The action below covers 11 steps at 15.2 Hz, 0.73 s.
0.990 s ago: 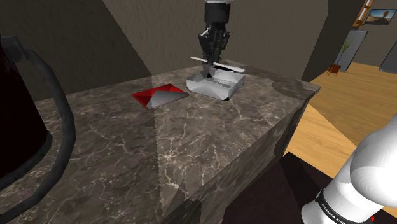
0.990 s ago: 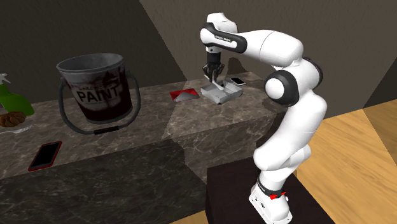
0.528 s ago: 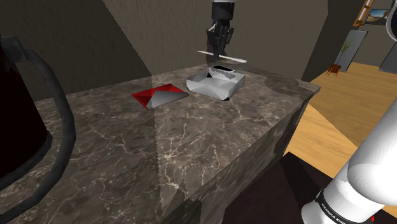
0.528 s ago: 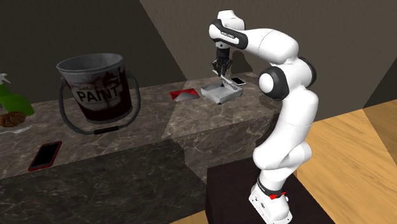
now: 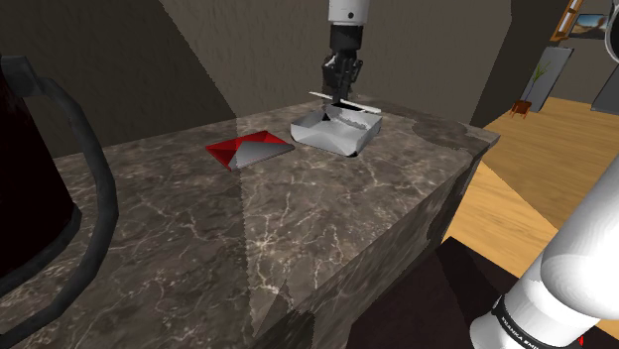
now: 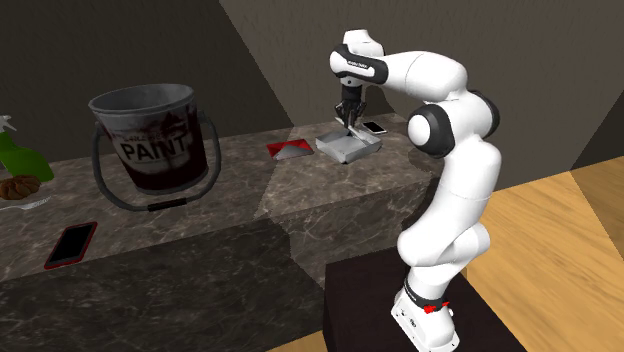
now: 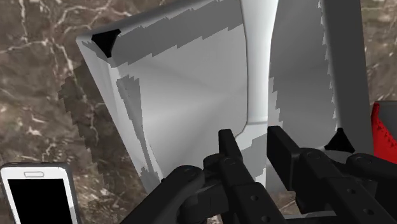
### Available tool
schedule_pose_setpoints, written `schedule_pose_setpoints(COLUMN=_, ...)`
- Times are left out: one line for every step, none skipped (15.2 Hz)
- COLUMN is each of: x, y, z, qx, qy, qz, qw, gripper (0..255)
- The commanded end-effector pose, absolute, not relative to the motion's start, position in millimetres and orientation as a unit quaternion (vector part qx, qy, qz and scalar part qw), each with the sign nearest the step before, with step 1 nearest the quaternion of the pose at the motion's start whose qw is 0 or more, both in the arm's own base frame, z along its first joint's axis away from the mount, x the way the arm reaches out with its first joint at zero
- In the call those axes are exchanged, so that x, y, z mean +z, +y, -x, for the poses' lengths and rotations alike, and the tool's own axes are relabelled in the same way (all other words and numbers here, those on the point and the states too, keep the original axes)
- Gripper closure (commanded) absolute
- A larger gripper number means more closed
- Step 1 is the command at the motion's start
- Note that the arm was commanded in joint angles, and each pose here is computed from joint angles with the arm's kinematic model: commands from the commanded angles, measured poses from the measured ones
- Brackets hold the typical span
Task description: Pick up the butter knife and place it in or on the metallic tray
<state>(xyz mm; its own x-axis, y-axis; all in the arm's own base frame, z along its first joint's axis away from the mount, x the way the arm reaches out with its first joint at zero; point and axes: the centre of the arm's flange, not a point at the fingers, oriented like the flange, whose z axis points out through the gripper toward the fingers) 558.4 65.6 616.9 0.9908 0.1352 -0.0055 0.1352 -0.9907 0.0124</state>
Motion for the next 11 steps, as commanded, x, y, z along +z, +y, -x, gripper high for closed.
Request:
schedule_pose_setpoints(x=606.8, y=65.7, z=-558.7, qx=-0.002, qy=0.068, qz=-0.998, qw=0.006, gripper=255)
schedule_pose_setpoints(x=601.5, y=65.7, z=-558.7, qx=-0.002, qy=0.068, qz=-0.998, qw=0.006, gripper=255)
schedule_pose_setpoints(x=596.2, y=65.7, z=-558.7, qx=-0.002, qy=0.068, qz=-0.998, qw=0.006, gripper=255)
schedule_pose_setpoints(x=591.0, y=65.7, z=-558.7, qx=-0.002, qy=0.068, qz=-0.998, qw=0.006, gripper=255)
schedule_pose_setpoints(x=585.7, y=65.7, z=-558.7, qx=-0.002, qy=0.068, qz=-0.998, qw=0.006, gripper=255)
schedule_pose_setpoints(x=580.4, y=65.7, z=-558.7, qx=-0.002, qy=0.068, qz=-0.998, qw=0.006, gripper=255)
schedule_pose_setpoints(x=575.1, y=65.7, z=-558.7, qx=-0.002, qy=0.068, qz=-0.998, qw=0.006, gripper=255)
schedule_pose_setpoints(x=569.2, y=65.7, z=-558.7, qx=-0.002, qy=0.068, qz=-0.998, qw=0.006, gripper=255)
schedule_pose_setpoints(x=569.2, y=65.7, z=-558.6, qx=-0.002, qy=0.068, qz=-0.998, qw=0.006, gripper=255)
schedule_pose_setpoints(x=569.2, y=65.7, z=-558.7, qx=-0.002, qy=0.068, qz=-0.998, qw=0.006, gripper=255)
schedule_pose_setpoints(x=569.2, y=65.7, z=-558.7, qx=-0.002, qy=0.068, qz=-0.998, qw=0.006, gripper=255)
